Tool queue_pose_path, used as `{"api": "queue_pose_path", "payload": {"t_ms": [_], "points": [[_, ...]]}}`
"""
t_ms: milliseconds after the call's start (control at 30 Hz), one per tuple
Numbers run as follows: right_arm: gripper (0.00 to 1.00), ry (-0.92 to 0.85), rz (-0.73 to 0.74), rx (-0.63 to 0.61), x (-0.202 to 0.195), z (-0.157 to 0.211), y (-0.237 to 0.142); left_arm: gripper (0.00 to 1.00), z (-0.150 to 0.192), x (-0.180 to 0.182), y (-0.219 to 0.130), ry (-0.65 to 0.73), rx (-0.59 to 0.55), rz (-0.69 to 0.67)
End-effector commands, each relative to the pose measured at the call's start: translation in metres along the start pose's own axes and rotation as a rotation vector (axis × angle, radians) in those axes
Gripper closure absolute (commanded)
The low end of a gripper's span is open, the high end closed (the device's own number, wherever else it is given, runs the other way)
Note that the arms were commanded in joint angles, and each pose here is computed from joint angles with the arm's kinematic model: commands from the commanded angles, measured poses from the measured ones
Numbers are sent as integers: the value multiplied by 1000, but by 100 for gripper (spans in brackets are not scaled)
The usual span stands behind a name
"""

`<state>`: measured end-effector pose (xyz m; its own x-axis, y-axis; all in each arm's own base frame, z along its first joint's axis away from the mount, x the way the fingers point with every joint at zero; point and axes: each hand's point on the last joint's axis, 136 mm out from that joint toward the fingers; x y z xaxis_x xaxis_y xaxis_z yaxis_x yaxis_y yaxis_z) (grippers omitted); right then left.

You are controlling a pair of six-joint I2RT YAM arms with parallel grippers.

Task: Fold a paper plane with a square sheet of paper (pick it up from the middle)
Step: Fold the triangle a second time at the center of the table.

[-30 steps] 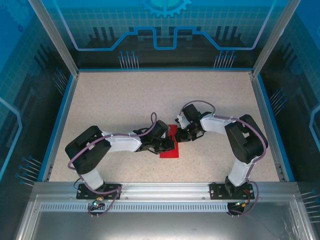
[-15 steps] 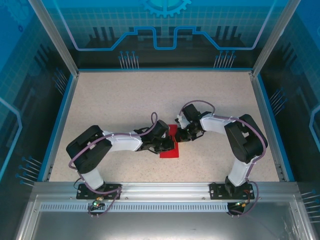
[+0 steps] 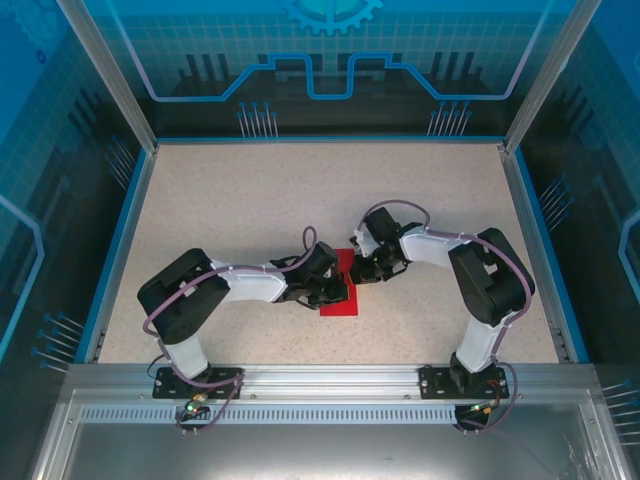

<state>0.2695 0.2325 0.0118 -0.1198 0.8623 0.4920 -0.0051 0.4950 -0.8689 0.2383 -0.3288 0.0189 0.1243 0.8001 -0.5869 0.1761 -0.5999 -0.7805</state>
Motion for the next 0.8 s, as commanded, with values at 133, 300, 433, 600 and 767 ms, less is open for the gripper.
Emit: {"api": "queue_pose_path", "payload": {"t_ms": [133, 300, 433, 600, 767], "points": [[93, 17, 47, 2, -9, -3, 1, 98, 7, 13, 8, 2, 34, -56], [89, 23, 24, -28, 1, -7, -12, 98, 14, 21, 13, -18, 58, -79], [81, 45, 34, -104, 6, -14, -36, 98, 18, 26, 15, -32, 74, -88], [78, 105, 57, -168, 1, -5, -61, 98, 21, 29, 15, -38, 79, -97], [87, 132, 9, -114, 3, 31, -58, 98, 19, 28, 15, -36, 76, -94]]}}
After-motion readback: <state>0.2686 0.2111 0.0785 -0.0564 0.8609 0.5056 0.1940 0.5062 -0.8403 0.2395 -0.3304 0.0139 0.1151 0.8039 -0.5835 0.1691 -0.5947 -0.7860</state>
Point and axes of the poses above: each hand's point on the last joint's axis, 136 mm out from that joint toward the fingers, its own y axis out along the fingers, its own x axis along the line the jaws close on, z = x × y, and after that the axes turned 10 degrees about y, right-handed
